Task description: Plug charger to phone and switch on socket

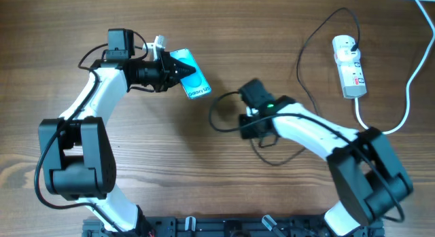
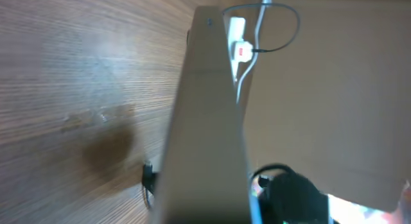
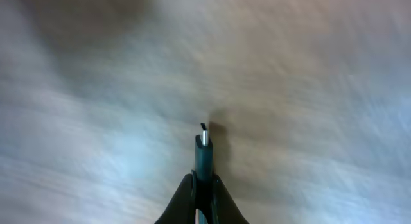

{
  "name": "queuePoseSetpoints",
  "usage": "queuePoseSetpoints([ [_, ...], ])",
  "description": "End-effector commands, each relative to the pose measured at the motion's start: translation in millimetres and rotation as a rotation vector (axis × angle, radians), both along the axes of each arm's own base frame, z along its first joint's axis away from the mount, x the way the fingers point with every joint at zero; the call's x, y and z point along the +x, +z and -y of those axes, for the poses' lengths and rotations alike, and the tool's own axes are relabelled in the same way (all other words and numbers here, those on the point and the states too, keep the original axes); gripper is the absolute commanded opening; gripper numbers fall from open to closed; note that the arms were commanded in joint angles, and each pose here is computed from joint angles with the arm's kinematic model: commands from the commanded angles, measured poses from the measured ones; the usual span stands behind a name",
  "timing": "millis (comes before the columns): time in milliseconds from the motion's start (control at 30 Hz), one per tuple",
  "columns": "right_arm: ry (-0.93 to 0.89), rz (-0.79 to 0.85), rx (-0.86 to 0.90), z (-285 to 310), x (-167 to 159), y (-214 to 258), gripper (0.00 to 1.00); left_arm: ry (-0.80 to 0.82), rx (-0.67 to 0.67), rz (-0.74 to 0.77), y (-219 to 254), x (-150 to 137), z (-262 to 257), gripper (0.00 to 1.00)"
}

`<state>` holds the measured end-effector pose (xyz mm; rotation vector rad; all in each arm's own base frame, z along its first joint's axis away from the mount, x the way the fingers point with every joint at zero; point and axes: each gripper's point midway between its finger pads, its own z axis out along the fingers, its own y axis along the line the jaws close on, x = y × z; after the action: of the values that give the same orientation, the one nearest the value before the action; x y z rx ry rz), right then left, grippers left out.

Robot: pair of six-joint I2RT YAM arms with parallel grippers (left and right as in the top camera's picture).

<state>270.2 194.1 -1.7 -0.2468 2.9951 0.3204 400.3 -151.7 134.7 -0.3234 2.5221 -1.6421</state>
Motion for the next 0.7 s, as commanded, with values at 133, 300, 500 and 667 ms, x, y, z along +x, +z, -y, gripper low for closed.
queuePoseSetpoints([
  [133, 0.231, 0.137, 0.531, -34.4, -34.1, 149.1, 0.05, -0.164, -0.187, 0.178, 46.2, -5.7, 34.5, 0.04],
  [300, 0.293, 0.24, 0.642, -35.7, -54.5, 200.2, 0.05, -0.226, -0.21, 0.217, 57.5, -9.4, 66.6, 0.04],
  [500, 0.319, 0.185, 0.767, -45.4, -72.2, 219.4, 0.04, -0.324, -0.251, 0.326, 78.2, -19.5, 110.0, 0.04],
  [667, 0.295, 0.176, 0.821, -51.2, -69.4, 225.8, 0.04, -0.371, -0.295, 0.381, 95.6, -25.5, 119.0, 0.04],
])
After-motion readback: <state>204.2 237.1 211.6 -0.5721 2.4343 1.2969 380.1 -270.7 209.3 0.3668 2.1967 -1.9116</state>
